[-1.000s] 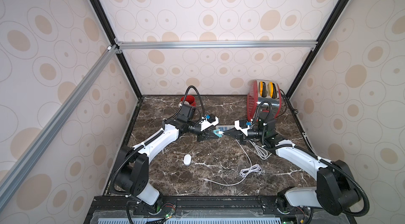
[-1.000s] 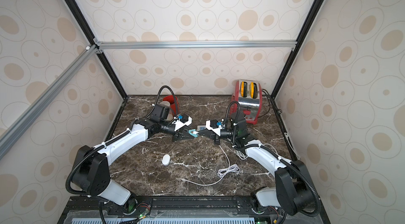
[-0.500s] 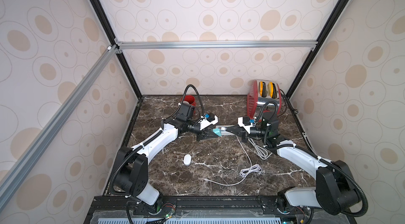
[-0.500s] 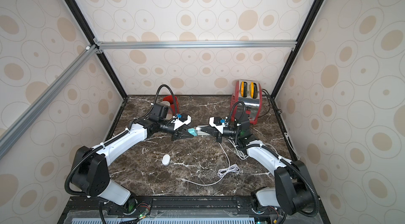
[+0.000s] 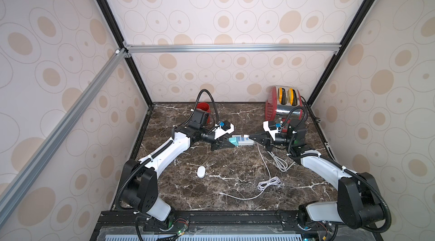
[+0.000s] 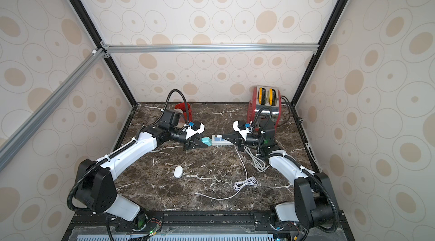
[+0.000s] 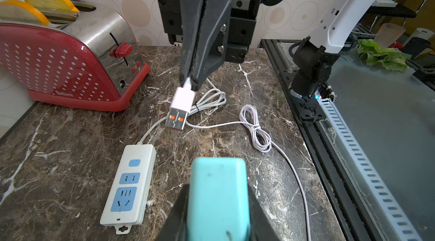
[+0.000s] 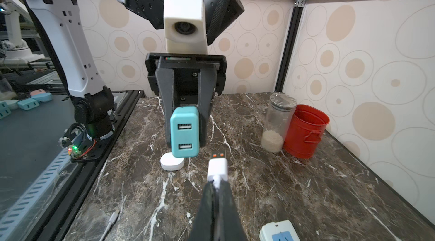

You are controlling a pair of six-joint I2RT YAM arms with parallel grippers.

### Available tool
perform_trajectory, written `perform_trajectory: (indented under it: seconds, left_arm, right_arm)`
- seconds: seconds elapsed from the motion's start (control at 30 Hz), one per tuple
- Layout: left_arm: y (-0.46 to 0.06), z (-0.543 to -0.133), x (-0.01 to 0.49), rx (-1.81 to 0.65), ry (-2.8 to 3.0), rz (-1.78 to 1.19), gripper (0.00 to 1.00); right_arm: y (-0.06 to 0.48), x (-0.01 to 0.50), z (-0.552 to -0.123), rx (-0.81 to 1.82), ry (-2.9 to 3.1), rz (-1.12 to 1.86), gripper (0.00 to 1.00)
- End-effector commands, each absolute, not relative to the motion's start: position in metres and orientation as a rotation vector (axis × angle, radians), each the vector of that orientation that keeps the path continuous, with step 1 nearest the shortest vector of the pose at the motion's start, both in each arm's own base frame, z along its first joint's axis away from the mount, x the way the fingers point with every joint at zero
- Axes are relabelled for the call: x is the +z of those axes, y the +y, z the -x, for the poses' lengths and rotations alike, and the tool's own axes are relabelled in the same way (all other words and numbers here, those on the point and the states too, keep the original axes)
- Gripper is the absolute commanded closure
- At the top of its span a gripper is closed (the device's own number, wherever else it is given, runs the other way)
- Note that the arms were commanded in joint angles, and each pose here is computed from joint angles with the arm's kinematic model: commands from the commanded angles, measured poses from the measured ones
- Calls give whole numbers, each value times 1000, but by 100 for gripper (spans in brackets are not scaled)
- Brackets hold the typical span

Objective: Charge the bluetooth headset
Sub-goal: Insert the charging cable into the plug.

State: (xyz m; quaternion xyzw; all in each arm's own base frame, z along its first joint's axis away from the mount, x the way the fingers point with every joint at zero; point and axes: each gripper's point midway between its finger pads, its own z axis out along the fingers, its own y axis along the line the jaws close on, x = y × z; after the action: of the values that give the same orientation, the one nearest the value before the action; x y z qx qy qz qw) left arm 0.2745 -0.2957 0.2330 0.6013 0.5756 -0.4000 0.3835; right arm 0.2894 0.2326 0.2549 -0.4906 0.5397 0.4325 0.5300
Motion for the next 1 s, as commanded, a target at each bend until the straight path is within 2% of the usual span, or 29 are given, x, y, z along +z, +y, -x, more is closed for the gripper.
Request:
perform_trajectory:
  seconds: [0.0, 0.47, 0.97]
  left_arm:
    - [-297, -273, 250, -1014, 1390, -1555, 100]
    - [-297, -274, 251, -1013, 1389, -1555, 100]
    - [-297, -275, 253, -1008, 1387, -1550, 100]
  right_arm:
    - [235, 266, -282, 1089, 1236, 1208, 100]
    - [254, 259, -263, 1173, 1240, 1293, 100]
    - [261, 253, -266, 1108, 1269, 1288, 100]
